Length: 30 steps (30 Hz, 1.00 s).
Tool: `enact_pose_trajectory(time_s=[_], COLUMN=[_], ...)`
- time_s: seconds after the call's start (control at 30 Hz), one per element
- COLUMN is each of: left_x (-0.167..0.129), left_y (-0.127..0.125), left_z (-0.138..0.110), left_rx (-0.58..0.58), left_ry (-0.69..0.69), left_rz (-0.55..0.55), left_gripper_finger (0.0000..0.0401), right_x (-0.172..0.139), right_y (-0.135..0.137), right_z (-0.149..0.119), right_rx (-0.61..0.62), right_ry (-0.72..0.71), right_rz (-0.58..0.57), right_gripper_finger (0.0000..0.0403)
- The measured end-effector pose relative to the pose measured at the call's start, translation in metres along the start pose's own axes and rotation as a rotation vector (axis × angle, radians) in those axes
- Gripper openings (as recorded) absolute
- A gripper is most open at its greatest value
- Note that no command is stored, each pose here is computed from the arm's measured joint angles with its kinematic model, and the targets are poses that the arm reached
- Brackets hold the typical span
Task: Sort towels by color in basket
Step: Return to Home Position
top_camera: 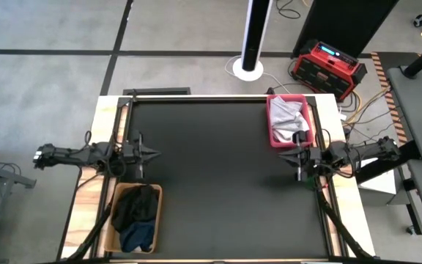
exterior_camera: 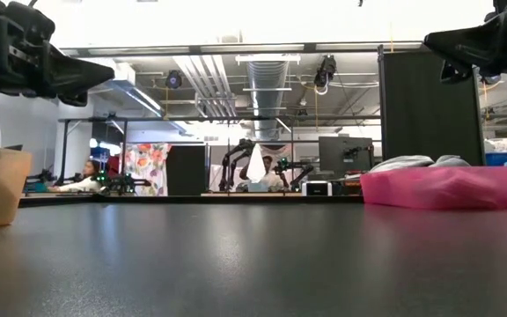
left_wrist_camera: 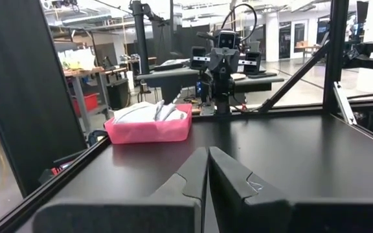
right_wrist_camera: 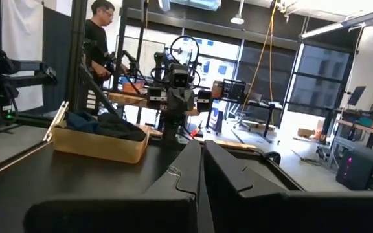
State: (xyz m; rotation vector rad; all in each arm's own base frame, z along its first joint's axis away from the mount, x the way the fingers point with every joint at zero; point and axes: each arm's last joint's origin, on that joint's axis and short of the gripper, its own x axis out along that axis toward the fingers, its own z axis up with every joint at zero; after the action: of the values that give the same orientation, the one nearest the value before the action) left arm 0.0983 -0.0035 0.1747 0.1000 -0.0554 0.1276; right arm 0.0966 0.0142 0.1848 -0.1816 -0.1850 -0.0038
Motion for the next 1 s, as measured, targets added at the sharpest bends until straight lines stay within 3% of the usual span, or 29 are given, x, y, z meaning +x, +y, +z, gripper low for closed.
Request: enact_pose_trajectory(time_s=[1.0], left_x=[0.0043], left_y=[-0.0016], left_z=[-0.0058], left_rx=[0.016], left_ry=[0.068], left_rz=[-0.008], left_gripper_finger=[0.0000], right_x=[0.0000], right_y=[0.0000], right_z=[-0.0002], right_rx=[0.001], right_ry=[0.001], right_rz=[0.000], right_gripper_finger=[0.0013])
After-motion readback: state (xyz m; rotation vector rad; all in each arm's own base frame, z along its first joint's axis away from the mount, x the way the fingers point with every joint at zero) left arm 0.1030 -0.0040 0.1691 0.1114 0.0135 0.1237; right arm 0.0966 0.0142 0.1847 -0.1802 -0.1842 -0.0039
